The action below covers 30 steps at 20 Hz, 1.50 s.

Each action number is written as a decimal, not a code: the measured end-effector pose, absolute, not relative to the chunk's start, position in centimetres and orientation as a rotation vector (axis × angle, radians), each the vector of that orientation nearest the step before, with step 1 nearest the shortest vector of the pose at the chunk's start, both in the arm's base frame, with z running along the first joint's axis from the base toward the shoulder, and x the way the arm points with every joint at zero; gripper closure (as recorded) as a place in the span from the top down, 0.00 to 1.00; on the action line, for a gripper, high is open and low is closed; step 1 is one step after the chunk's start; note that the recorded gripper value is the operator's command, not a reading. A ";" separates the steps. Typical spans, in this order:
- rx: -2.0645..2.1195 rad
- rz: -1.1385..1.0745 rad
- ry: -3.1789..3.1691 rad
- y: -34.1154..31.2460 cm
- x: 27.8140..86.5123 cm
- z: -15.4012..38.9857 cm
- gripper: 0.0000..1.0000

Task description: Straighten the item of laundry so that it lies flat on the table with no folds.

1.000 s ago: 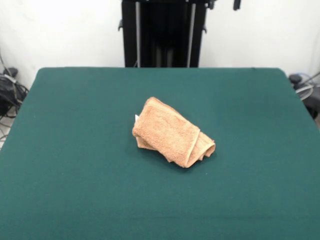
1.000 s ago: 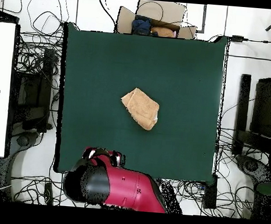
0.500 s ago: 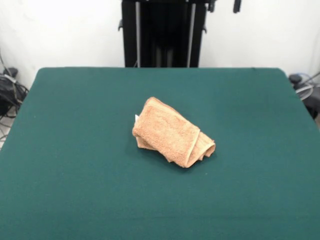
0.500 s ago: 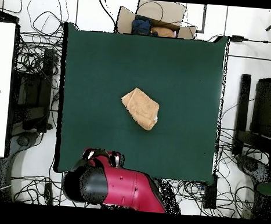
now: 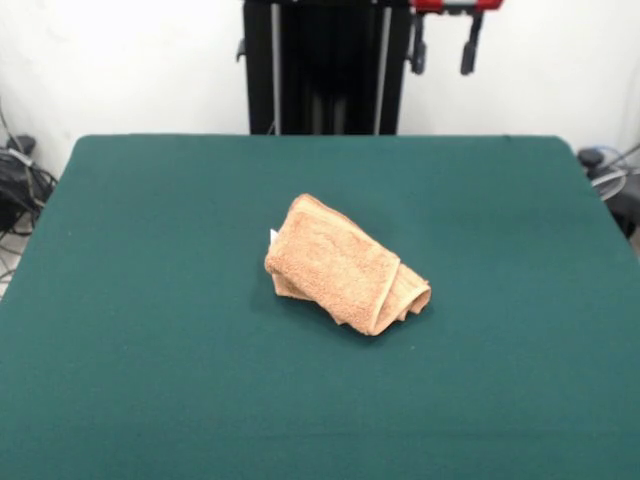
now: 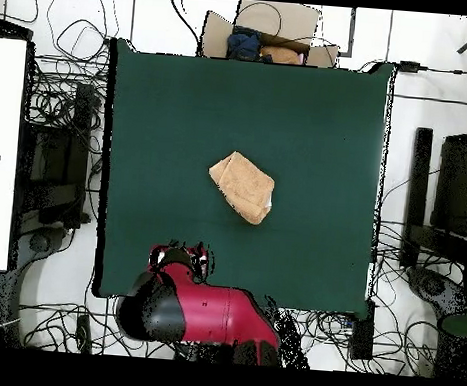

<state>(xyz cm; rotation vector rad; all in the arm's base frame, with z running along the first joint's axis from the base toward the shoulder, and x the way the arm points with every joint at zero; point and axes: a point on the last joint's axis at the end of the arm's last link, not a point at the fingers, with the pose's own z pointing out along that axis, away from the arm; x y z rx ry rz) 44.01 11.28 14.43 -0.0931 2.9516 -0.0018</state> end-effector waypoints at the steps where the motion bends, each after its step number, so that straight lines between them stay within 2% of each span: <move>1: -0.099 -0.001 2.947 11.4 44.0 14.2 1.00; 19: -0.237 0.038 2.949 13.2 40.1 8.9 1.00; 30: -0.235 0.042 2.985 13.1 38.4 7.7 1.00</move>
